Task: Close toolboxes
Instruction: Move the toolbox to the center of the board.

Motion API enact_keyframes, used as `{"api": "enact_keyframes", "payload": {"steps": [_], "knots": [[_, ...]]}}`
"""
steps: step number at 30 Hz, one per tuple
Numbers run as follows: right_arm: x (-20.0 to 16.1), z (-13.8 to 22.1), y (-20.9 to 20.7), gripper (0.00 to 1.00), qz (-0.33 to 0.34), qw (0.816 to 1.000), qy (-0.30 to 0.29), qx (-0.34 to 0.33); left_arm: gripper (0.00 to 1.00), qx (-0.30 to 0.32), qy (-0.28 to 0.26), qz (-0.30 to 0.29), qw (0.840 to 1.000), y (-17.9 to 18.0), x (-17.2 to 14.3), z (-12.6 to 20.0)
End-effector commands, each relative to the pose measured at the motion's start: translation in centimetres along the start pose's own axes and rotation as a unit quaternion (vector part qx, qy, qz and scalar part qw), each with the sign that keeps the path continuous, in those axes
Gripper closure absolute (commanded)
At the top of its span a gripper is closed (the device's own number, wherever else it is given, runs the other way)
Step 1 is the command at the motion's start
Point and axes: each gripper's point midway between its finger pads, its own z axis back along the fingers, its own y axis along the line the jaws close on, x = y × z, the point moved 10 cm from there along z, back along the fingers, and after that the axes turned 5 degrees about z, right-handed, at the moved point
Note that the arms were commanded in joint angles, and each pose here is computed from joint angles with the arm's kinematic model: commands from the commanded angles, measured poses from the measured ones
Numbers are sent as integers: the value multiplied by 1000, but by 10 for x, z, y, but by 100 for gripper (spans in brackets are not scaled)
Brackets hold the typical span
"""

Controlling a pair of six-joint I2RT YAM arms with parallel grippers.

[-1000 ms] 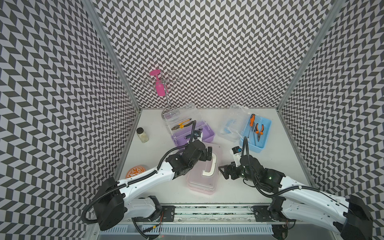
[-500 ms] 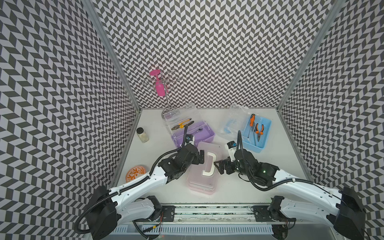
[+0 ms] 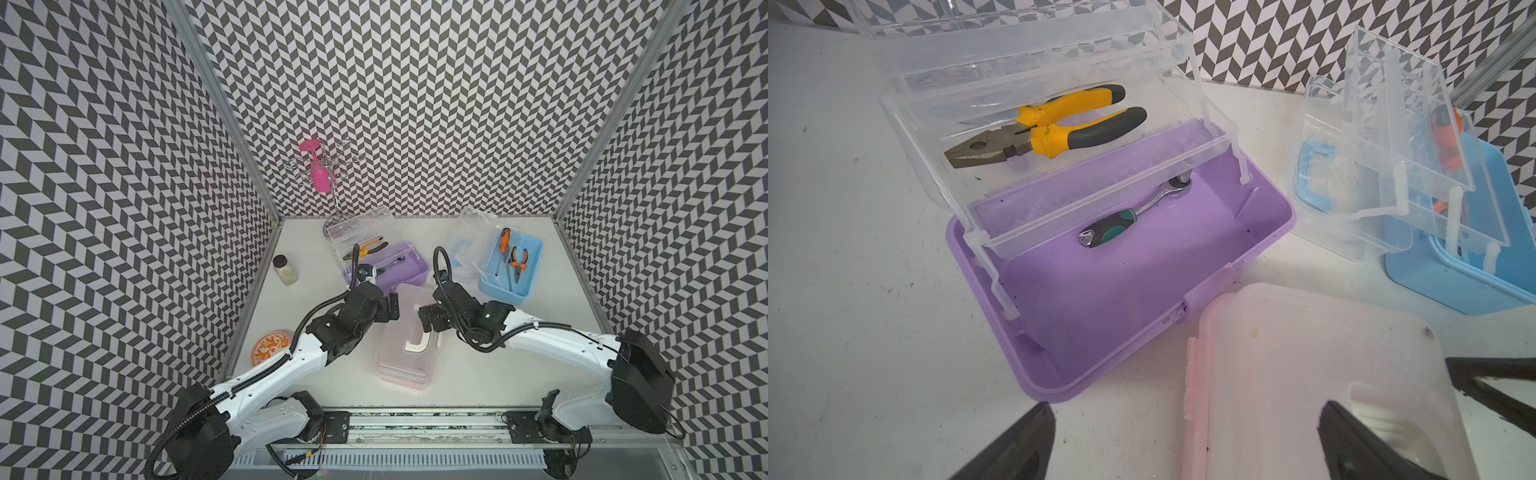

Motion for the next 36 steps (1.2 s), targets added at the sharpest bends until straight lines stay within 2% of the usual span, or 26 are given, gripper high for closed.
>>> {"api": "enact_keyframes", "payload": {"steps": [1, 10, 16, 22, 36], "knots": [[3, -5, -2, 0, 15, 999, 4, -34, 0, -5, -5, 6, 1000, 2, 0, -2], [17, -32, -14, 0, -14, 998, 4, -63, 0, -2, -11, 14, 1000, 8, 3, -2], [33, -48, -23, 0, -46, 998, -10, -49, 1, -1, -23, 22, 999, 10, 8, 3], [45, -66, -15, 1, -43, 999, -2, -23, 1, -2, -30, 26, 999, 10, 12, 7], [32, -65, -19, 2, -43, 999, 1, -22, 1, 6, -29, 26, 999, 9, 14, 6]]}}
